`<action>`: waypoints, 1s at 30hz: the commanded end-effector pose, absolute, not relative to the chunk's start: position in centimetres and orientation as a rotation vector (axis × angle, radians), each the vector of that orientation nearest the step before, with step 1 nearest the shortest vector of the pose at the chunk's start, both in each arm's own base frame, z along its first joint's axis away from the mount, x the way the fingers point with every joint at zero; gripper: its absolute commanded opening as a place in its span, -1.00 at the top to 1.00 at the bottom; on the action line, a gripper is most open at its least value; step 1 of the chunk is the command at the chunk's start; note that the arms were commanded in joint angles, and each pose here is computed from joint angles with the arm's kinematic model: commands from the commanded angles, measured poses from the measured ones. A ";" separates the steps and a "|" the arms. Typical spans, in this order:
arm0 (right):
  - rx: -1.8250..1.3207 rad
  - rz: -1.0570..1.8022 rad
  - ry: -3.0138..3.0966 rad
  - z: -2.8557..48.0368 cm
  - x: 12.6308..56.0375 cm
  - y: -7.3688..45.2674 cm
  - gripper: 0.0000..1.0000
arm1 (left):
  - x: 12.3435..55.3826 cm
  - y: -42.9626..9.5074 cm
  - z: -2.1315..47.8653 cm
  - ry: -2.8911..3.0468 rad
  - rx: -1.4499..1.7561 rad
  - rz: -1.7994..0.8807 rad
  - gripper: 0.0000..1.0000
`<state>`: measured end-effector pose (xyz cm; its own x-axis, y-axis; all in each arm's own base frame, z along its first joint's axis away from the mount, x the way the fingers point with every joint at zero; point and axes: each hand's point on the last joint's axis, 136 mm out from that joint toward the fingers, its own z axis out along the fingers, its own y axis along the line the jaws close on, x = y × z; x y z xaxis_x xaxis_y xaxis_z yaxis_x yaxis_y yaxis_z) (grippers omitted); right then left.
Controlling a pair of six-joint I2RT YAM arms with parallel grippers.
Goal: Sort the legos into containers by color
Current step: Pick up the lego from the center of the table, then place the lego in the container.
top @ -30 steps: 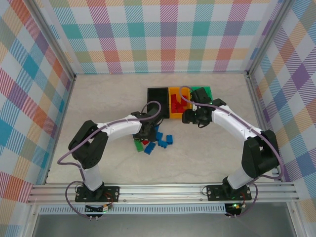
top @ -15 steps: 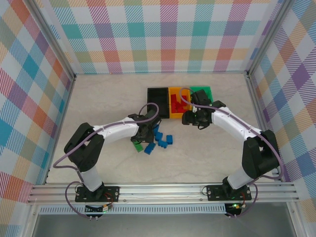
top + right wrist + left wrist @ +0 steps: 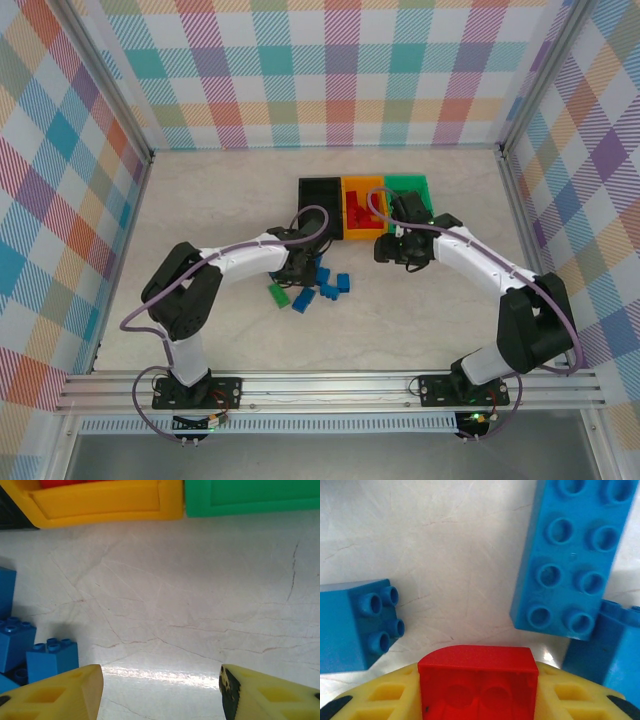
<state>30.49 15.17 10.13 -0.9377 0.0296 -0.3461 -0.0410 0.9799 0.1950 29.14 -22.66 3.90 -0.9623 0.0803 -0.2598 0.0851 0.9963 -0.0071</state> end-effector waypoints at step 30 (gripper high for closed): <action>0.123 0.557 2.824 7.4 18.7 13.1 -0.25 | 47.2 -41.3 17.2 2.437 0.205 -0.580 -0.38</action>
<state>20.35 12.85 7.96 -0.9455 0.1518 -0.2882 0.0378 0.9299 0.3658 47.39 -42.08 15.02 -0.8026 -0.0075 -0.5964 0.2663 0.8902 -0.3696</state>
